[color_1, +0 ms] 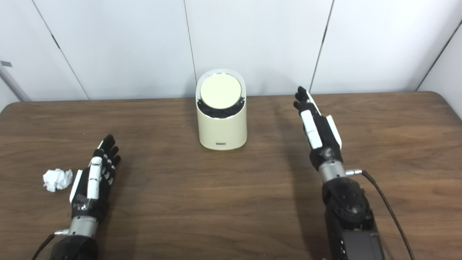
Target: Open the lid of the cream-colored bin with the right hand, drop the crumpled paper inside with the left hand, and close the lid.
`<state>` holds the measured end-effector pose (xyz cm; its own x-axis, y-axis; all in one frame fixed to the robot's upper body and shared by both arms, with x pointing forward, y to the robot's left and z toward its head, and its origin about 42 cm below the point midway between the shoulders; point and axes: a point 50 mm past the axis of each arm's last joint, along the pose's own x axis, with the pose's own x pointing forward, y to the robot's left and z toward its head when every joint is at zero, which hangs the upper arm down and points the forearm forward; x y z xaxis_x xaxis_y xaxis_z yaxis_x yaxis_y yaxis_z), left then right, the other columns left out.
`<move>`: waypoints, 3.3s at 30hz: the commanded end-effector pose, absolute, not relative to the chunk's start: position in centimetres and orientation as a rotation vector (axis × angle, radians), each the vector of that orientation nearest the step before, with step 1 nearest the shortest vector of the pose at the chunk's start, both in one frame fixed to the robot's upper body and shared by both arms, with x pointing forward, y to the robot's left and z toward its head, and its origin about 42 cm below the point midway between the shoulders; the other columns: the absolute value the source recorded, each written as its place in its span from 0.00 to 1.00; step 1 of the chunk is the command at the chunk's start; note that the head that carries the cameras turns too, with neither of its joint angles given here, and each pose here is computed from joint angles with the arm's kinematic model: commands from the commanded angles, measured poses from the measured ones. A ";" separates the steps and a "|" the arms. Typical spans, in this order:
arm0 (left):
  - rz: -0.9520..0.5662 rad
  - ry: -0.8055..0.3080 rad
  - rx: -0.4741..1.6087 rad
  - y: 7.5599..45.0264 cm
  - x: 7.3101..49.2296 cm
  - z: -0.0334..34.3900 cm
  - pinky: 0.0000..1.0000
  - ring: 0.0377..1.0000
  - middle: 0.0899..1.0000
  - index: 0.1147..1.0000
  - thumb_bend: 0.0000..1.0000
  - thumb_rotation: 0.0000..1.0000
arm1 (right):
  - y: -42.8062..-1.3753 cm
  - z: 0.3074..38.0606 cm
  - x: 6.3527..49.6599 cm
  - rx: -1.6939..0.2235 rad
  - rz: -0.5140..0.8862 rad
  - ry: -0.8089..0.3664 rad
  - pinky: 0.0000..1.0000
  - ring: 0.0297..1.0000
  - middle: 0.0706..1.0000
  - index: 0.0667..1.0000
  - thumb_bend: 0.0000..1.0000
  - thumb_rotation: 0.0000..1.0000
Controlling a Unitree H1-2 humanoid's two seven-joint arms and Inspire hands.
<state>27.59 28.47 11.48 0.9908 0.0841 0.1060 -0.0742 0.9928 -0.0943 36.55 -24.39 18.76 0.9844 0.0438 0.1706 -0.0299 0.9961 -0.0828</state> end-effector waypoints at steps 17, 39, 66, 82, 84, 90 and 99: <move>0.085 -0.128 -0.093 27.6 27.7 10.6 1.00 1.00 1.00 0.98 0.41 0.91 | -24.0 24.2 39.7 -0.190 0.130 -0.291 1.00 0.99 0.99 0.96 0.63 0.98; 0.079 -0.134 -0.112 27.2 27.9 9.9 1.00 1.00 0.99 0.96 0.39 0.85 | -21.7 28.6 41.9 -0.473 0.130 -0.276 0.93 0.95 0.96 0.94 0.71 0.67; 0.067 -0.114 -0.106 27.2 27.6 8.6 1.00 1.00 1.00 0.99 0.37 0.84 | -20.0 33.0 44.4 -0.702 0.176 -0.312 0.87 0.96 0.97 0.95 0.96 0.45; 0.080 -0.107 -0.104 27.0 27.3 8.4 1.00 1.00 1.00 0.98 0.34 0.87 | -18.7 35.2 46.0 -0.918 0.236 -0.282 0.84 0.91 0.93 0.94 0.93 0.48; 0.076 -0.108 -0.110 26.9 27.2 8.4 1.00 1.00 1.00 0.99 0.33 0.86 | -18.5 35.4 46.3 -0.929 0.253 -0.280 0.84 0.92 0.94 0.94 0.93 0.47; 0.079 -0.110 -0.105 26.9 27.1 8.3 1.00 1.00 1.00 0.99 0.31 0.88 | -17.6 36.2 46.9 -0.993 0.307 -0.251 0.84 0.92 0.94 0.94 0.92 0.44; 0.077 -0.107 -0.102 26.6 27.1 8.0 1.00 1.00 1.00 0.99 0.33 0.88 | -16.3 37.0 48.0 -1.070 0.342 -0.213 0.86 0.92 0.94 0.93 0.92 0.36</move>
